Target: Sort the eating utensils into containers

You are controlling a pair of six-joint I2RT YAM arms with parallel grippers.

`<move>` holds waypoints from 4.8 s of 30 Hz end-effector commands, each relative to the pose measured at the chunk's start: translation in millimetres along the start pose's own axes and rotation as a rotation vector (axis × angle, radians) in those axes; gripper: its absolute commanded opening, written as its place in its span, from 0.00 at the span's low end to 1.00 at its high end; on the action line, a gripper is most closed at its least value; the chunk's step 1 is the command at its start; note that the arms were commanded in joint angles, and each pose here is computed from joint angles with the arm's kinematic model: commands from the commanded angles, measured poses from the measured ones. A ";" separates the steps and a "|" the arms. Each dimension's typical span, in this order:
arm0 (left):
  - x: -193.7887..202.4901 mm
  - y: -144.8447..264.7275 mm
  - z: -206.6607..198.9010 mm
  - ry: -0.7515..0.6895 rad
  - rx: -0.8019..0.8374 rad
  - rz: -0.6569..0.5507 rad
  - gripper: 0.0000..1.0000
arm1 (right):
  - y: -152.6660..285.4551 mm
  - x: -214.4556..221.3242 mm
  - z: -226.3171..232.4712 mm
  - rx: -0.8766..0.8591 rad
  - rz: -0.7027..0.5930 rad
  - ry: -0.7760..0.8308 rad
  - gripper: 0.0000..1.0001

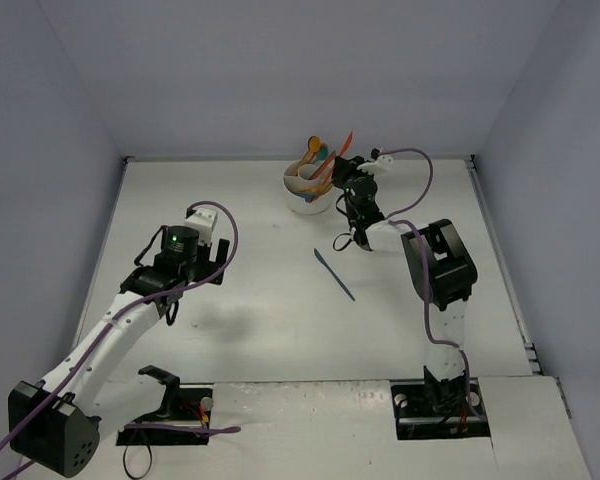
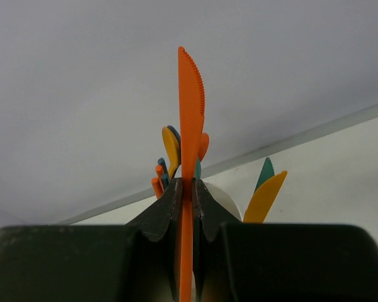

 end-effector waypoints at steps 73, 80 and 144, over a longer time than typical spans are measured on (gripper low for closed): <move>-25.4 11.7 -3.5 0.032 0.032 -0.098 0.88 | 283.7 87.7 -61.5 0.401 1.247 0.610 0.44; -25.7 12.3 -3.0 0.032 0.028 -0.100 0.88 | 293.5 100.8 -85.4 0.473 1.298 0.633 0.39; -25.9 18.1 -4.2 0.015 0.022 -0.109 0.88 | 314.5 103.1 -123.6 0.716 1.441 0.627 0.00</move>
Point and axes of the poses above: each gripper's point midway between its finger pads, its own y axis back along the fingers, its own z axis along the line the jaws close on, x = y × z, the point moved 1 cm from there along y, back along the fingers, and after that the axes turned 13 degrees about -y, right-handed, at the moved point
